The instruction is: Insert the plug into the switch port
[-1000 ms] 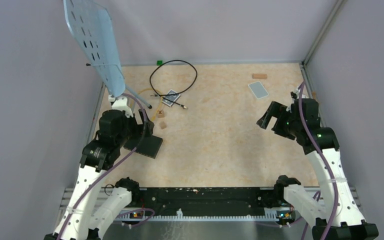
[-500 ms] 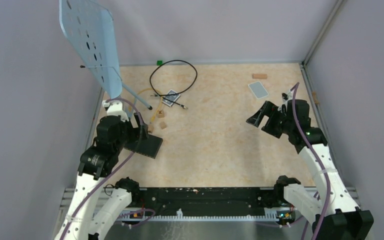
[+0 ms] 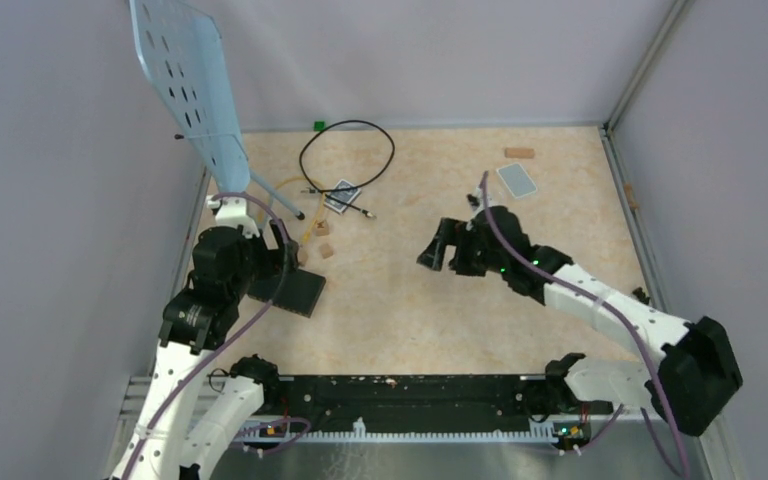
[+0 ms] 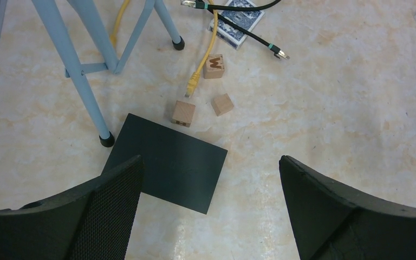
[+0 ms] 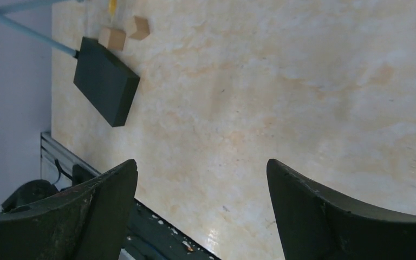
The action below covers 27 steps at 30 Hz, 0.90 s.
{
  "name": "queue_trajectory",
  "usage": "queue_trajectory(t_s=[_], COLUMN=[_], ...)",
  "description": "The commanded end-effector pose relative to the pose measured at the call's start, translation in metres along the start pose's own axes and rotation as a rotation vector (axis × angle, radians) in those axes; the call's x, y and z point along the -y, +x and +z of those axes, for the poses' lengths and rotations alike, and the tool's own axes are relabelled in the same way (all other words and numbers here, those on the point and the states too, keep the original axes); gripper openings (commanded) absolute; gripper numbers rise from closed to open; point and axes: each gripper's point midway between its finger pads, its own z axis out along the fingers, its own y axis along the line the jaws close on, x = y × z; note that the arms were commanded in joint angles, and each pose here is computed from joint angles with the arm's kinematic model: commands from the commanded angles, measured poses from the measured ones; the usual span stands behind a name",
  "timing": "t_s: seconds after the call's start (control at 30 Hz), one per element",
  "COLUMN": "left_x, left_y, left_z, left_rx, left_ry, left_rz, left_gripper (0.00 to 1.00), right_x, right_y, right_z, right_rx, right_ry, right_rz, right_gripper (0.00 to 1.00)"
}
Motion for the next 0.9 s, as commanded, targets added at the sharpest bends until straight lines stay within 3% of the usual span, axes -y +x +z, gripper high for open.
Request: queue_trajectory(t_s=[0.0, 0.2, 0.37, 0.63, 0.87], left_x=[0.000, 0.000, 0.003, -0.004, -0.014], left_y=[-0.012, -0.014, -0.011, 0.041, 0.078], left_z=[0.001, 0.000, -0.001, 0.014, 0.058], left_rx=[0.050, 0.060, 0.022, -0.151, -0.218], left_ry=[0.004, 0.008, 0.007, -0.108, -0.165], left_rz=[-0.005, -0.006, -0.056, -0.337, -0.335], left_gripper=[0.99, 0.99, 0.97, 0.96, 0.98], right_x=[-0.061, -0.119, -0.138, -0.107, -0.063], right_y=[-0.001, 0.046, 0.060, 0.059, 0.068], right_z=[0.037, 0.098, 0.126, 0.099, 0.068], right_rx=[0.062, -0.021, -0.066, -0.024, -0.084], right_ry=[-0.081, -0.125, -0.126, -0.069, 0.064], right_rz=[-0.174, -0.500, -0.504, -0.463, -0.499], right_gripper=[0.87, 0.88, 0.87, 0.87, 0.87])
